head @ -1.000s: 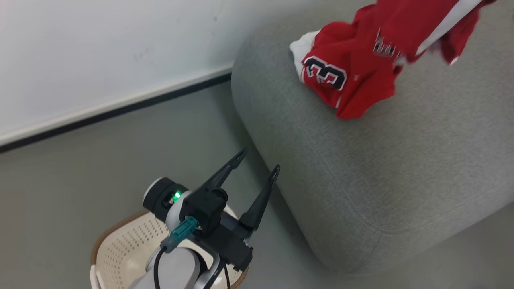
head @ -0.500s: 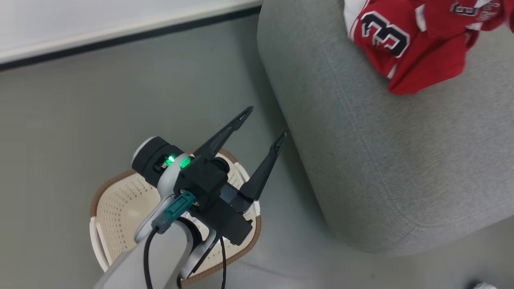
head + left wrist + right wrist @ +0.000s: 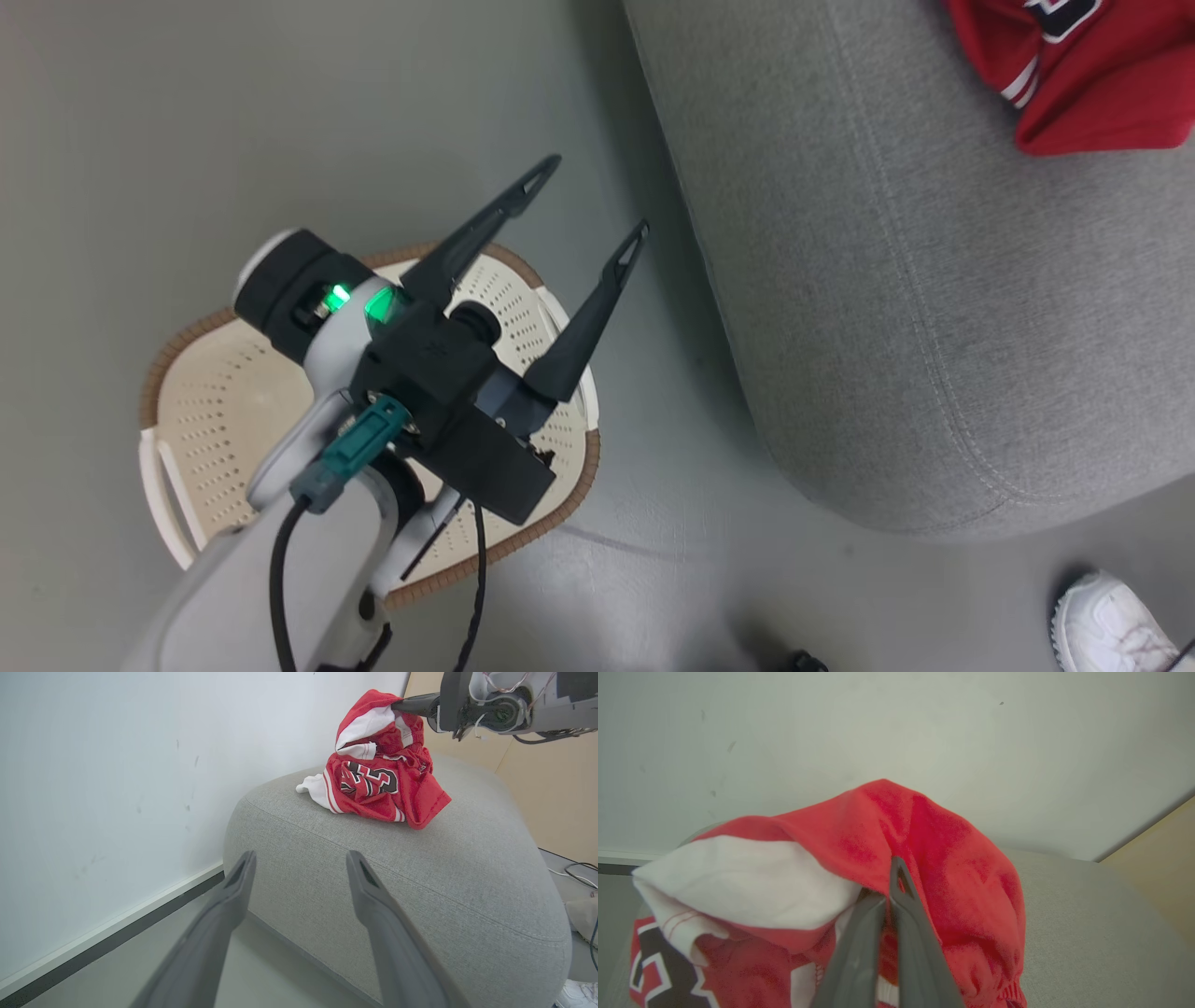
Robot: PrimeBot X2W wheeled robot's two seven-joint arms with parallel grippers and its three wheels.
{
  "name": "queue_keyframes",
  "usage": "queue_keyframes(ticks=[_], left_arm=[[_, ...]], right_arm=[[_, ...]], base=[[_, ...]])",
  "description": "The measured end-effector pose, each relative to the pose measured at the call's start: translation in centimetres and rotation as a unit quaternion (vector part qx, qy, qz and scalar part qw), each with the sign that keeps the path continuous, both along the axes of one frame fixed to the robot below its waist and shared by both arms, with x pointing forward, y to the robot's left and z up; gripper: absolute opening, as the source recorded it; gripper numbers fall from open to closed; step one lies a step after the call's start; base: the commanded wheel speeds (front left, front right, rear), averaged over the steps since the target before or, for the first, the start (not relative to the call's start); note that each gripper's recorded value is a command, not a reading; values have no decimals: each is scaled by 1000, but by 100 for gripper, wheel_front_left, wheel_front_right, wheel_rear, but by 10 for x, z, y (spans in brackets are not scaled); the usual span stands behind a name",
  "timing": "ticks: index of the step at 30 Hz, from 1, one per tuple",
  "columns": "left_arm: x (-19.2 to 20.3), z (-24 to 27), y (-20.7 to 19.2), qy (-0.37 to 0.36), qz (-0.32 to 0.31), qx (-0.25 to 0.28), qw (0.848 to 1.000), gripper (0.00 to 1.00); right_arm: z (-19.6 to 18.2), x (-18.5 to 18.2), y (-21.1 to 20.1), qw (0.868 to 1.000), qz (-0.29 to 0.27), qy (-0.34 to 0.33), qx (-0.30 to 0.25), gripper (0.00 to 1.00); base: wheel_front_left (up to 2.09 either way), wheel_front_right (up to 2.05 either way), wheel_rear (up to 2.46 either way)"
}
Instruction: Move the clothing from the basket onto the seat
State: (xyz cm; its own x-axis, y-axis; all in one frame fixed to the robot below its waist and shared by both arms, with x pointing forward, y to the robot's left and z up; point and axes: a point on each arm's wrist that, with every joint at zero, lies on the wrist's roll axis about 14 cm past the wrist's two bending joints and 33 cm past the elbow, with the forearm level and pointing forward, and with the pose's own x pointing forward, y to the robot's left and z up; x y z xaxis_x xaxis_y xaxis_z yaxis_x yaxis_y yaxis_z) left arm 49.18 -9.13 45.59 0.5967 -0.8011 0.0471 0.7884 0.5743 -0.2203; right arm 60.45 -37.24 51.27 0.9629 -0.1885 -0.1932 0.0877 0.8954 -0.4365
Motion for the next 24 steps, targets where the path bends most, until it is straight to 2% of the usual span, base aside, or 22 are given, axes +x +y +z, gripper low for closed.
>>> queue_keyframes(ticks=[6, 7, 8, 9, 10, 24], left_arm=[[14, -27, -1, 17, -3, 1, 1000, 100], [15, -32, -1, 22, -2, 2, 1000, 100], [18, -39, -1, 29, 0, 0, 1000, 100], [19, -41, -1, 32, 1, -2, 999, 100], [20, -42, -2, 35, 2, -5, 999, 100], [36, -29, 11, 18, 51, 1, 999, 100]], right_arm=[[-49, 4, 3, 999, -11, 29, 14, 0], [-56, 3, 3, 999, -13, 34, 17, 4], [-64, 3, 4, 999, -12, 37, 18, 44], [-66, 2, 4, 999, -14, 39, 18, 98], [-68, 1, 4, 999, -15, 38, 18, 100], [-47, -28, 1, 999, -21, 22, 25, 100]], base=[[0, 0, 0], [0, 0, 0], [0, 0, 0], [0, 0, 0], [0, 0, 0], [0, 0, 0]])
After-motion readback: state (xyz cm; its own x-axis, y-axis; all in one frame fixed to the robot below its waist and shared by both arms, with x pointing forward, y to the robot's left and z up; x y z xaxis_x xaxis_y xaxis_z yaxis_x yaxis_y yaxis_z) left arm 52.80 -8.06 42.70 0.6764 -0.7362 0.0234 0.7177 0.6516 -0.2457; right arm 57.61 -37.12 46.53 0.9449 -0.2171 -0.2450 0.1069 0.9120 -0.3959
